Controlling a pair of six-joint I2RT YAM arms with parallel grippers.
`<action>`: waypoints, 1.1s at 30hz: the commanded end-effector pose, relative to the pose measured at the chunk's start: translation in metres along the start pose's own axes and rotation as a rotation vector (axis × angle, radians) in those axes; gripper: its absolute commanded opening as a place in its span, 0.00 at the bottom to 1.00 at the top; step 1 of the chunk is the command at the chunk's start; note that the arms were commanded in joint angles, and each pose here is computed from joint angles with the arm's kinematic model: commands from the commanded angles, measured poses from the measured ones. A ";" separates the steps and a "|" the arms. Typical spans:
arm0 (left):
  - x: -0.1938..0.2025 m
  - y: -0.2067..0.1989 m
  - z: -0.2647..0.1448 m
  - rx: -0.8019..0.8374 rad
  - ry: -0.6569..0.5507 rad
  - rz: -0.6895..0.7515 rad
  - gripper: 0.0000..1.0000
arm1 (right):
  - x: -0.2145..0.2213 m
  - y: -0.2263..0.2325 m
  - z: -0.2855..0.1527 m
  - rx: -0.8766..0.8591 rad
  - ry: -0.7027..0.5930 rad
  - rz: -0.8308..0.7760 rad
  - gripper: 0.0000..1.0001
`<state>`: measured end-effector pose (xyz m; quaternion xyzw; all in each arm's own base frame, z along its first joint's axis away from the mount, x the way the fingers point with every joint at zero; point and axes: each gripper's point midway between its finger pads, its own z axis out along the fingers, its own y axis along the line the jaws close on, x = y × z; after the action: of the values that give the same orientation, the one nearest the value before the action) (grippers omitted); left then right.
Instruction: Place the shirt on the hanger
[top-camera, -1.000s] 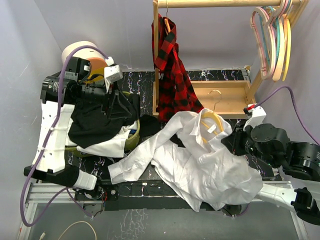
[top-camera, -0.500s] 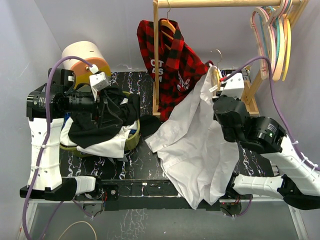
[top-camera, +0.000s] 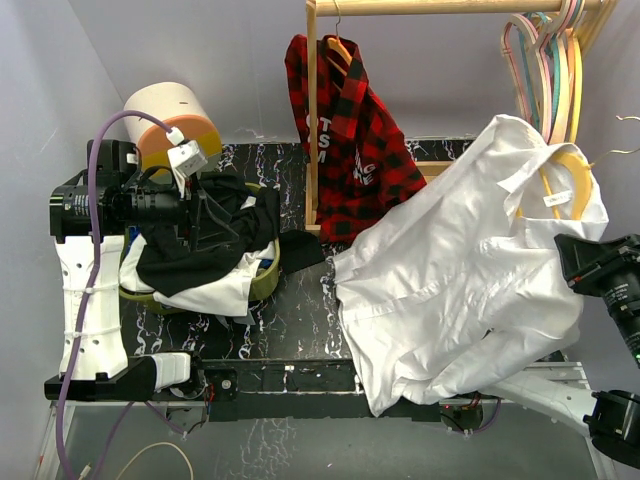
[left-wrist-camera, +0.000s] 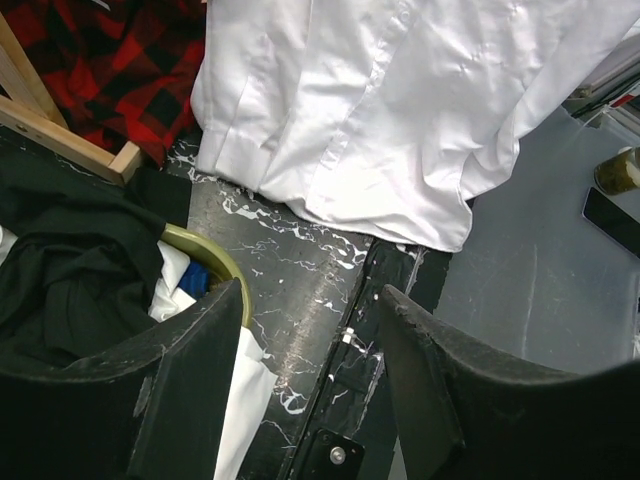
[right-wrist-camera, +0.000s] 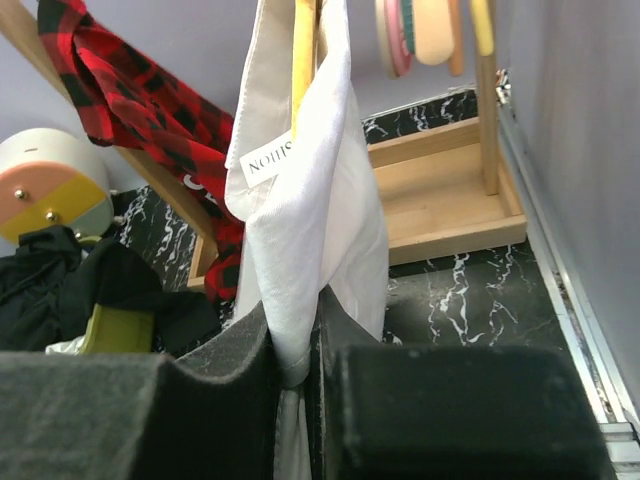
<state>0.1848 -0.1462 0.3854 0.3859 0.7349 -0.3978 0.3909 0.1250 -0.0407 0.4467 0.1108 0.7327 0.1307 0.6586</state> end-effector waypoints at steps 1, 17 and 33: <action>0.003 -0.006 -0.001 0.015 -0.005 -0.025 0.55 | 0.000 0.005 0.008 0.042 0.009 -0.053 0.08; 0.022 -0.007 0.001 -0.001 0.024 -0.066 0.55 | -0.033 0.111 0.042 -0.059 -0.051 -0.040 0.08; 0.024 -0.005 -0.003 -0.035 0.027 -0.083 0.54 | 0.017 0.151 0.070 0.195 -0.124 -0.362 0.08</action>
<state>0.1780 -0.1394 0.3639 0.3571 0.7645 -0.3910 0.3676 0.1738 0.0990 0.4878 0.0252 0.7055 0.0463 0.7068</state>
